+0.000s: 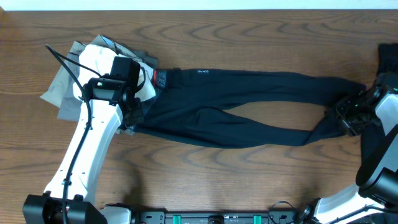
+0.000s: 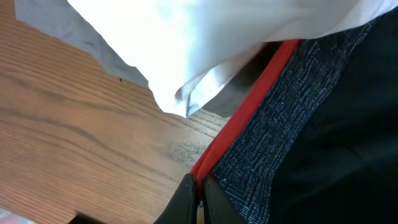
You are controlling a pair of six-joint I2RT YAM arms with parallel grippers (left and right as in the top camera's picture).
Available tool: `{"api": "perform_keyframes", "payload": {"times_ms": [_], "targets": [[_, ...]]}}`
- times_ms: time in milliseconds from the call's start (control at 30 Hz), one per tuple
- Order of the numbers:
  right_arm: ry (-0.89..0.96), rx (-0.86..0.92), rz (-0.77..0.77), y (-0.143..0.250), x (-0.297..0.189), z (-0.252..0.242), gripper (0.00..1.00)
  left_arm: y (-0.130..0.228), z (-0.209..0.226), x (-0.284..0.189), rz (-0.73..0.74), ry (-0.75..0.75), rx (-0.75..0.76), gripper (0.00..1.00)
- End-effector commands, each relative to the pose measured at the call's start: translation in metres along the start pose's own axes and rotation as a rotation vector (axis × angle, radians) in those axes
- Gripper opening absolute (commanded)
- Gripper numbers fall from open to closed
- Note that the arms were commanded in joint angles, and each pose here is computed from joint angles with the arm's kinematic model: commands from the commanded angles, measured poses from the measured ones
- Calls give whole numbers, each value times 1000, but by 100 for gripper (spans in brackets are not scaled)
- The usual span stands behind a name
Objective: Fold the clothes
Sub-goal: 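Pull the leg ends rightward with the right gripper to stretch the leggings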
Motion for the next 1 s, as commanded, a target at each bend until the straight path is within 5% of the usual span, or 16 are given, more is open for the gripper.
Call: {"api": "perform_keyframes", "payload": {"times_ms": [0, 67, 133, 567, 967], "targets": [[-6, -9, 31, 13, 12, 2, 44, -4, 1, -2, -10, 2, -16, 6], [4, 13, 34, 17, 17, -1, 17, -4, 1, -2, -10, 2, -16, 6], [7, 36, 43, 19, 18, -4, 1, -3, 1, -2, -9, 2, -16, 6], [-104, 121, -258, -74, -106, -15, 1, -2, 2, -2, -3, -2, -13, 6], [-98, 118, -231, -74, -97, -13, 2, -4, 1, -2, -10, 2, -9, 6]]}}
Point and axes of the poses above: each gripper's point midway between its finger pads, its own x axis out along the fingers, its own z axis along the line the jaws close on, y = z × x, the point moved 1 cm from there along -x, back along the fingers, and after that the axes turned 3 degrees about -x, right-handed, at the moved point
